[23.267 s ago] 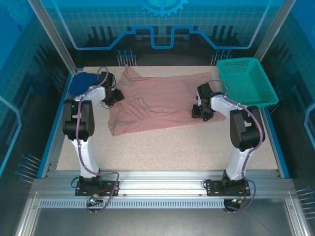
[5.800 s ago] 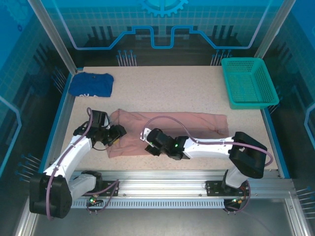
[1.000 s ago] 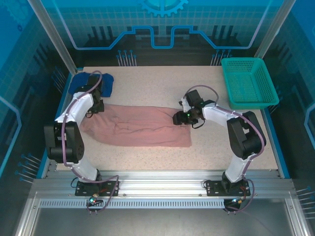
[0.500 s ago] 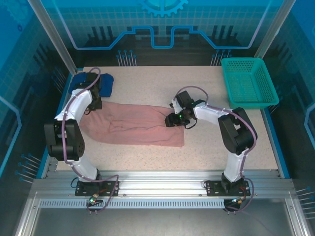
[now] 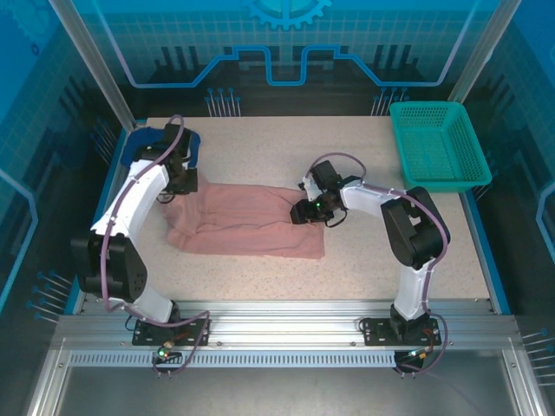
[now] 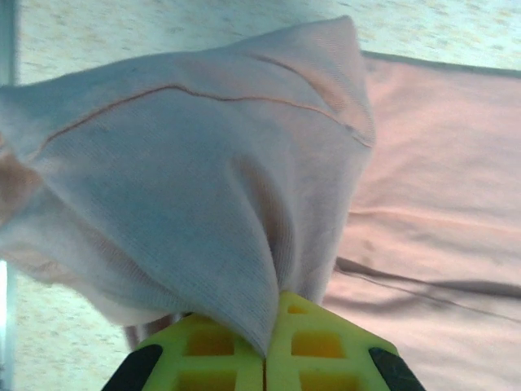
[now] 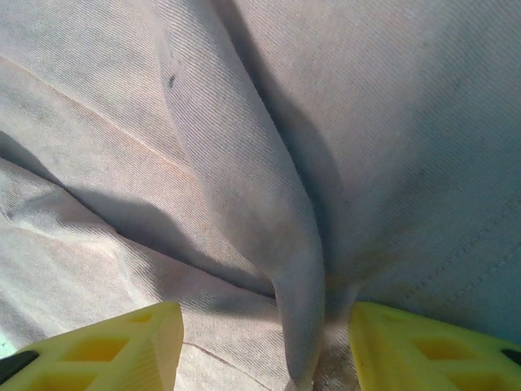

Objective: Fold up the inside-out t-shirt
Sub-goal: Adjust the T-shirt at the center of the table.

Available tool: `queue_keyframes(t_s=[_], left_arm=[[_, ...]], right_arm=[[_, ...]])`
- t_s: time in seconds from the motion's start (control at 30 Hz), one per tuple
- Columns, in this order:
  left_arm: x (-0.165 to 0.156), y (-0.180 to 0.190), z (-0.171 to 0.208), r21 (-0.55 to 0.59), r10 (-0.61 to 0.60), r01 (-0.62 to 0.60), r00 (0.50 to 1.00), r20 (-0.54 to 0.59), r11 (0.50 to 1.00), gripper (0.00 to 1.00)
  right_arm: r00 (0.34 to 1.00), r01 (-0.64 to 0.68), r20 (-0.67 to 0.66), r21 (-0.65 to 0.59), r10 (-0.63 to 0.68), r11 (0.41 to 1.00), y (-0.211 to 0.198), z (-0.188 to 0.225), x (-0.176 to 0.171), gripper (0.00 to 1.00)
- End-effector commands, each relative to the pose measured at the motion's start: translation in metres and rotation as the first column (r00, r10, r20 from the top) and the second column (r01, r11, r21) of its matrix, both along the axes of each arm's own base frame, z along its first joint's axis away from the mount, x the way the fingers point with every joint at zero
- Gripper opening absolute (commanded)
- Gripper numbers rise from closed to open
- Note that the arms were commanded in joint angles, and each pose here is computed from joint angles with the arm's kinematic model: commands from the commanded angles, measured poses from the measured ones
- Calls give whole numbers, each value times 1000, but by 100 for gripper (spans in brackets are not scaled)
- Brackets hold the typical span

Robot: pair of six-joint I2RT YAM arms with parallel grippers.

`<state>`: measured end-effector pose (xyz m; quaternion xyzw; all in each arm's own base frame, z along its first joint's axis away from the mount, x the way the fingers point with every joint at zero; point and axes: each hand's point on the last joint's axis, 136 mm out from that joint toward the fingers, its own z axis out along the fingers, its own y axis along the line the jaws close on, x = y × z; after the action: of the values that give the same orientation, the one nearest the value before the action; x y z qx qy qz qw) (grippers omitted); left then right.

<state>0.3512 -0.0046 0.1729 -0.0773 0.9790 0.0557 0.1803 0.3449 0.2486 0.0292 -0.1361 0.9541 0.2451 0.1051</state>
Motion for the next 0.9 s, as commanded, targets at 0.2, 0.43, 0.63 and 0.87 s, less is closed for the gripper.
queue_keyframes(t_s=[0.2,0.43,0.63,0.87], left_arm=[[-28,-96,33,-268,-81,83,997,19,960,0],[-26,-140,34,-354,-109,107,994,14,929,0],[-19,-167,42,-422,-120,121,992,31,898,0],[-14,-191,32,-454,-145,137,989,16,880,0]], right_arm=[[999,-31,-29,31,32,999,2,-9,-1,58],[999,-36,-21,57,37,998,5,-3,1,59],[999,-39,-27,61,41,997,5,-5,0,59],[999,-36,-20,73,38,997,4,-1,0,59]])
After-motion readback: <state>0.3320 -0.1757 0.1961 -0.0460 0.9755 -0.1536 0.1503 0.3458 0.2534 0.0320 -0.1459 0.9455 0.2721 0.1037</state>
